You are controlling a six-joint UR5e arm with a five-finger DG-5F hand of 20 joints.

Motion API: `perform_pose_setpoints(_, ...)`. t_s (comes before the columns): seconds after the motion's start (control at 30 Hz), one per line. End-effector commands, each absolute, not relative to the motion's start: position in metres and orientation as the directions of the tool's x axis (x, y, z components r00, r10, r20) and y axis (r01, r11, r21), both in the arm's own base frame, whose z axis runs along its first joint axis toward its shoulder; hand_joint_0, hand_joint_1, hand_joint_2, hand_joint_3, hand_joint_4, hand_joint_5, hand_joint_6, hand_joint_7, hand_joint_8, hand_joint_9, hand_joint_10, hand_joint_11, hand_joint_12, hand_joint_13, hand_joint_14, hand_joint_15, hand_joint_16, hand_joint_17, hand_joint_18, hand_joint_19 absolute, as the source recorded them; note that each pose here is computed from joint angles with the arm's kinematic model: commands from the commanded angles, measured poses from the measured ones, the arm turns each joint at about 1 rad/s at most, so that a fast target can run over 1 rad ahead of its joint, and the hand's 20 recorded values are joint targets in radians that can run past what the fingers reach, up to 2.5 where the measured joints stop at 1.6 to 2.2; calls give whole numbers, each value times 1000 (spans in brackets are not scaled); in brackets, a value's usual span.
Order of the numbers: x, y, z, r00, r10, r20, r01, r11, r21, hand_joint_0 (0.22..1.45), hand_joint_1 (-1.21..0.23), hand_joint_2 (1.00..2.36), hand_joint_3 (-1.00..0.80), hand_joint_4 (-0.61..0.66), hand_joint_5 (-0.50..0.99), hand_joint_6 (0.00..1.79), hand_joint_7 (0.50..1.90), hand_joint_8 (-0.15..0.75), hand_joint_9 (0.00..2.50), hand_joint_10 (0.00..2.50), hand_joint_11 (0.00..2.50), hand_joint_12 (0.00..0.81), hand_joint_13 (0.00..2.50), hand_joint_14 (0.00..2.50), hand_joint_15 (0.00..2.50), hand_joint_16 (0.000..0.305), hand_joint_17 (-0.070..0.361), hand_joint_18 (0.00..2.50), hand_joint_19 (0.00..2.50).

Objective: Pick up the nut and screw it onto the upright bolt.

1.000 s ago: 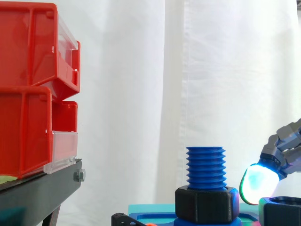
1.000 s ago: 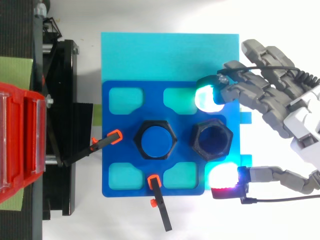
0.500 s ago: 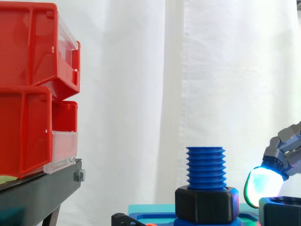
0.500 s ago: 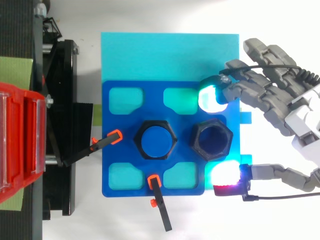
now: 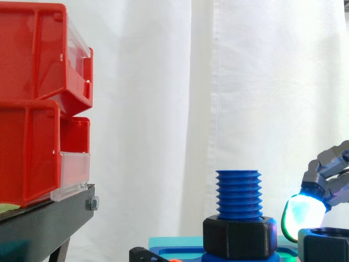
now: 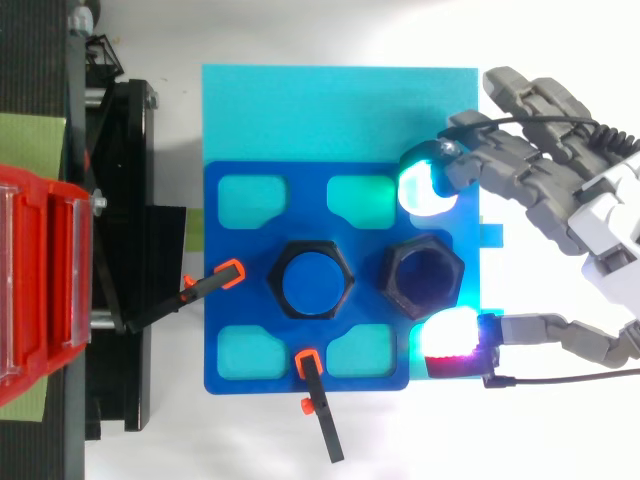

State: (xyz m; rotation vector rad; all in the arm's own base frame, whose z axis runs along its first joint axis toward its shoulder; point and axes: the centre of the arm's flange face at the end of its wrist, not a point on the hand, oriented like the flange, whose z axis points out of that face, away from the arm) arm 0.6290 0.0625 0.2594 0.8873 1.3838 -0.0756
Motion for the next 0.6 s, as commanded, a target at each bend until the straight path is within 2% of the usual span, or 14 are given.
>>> perform_pose_setpoints(0.0,630,60,260,238,444,-864,532,685,498,387,-949,1000,-500,235,-231,503,917,275,334,0,45,368,174,0,0,50,113,10,0)
perform_pose_setpoints(0.57,631,59,259,229,445,-865,524,693,495,404,-957,1000,-500,201,-244,502,889,257,284,0,55,361,130,0,0,49,111,0,0)
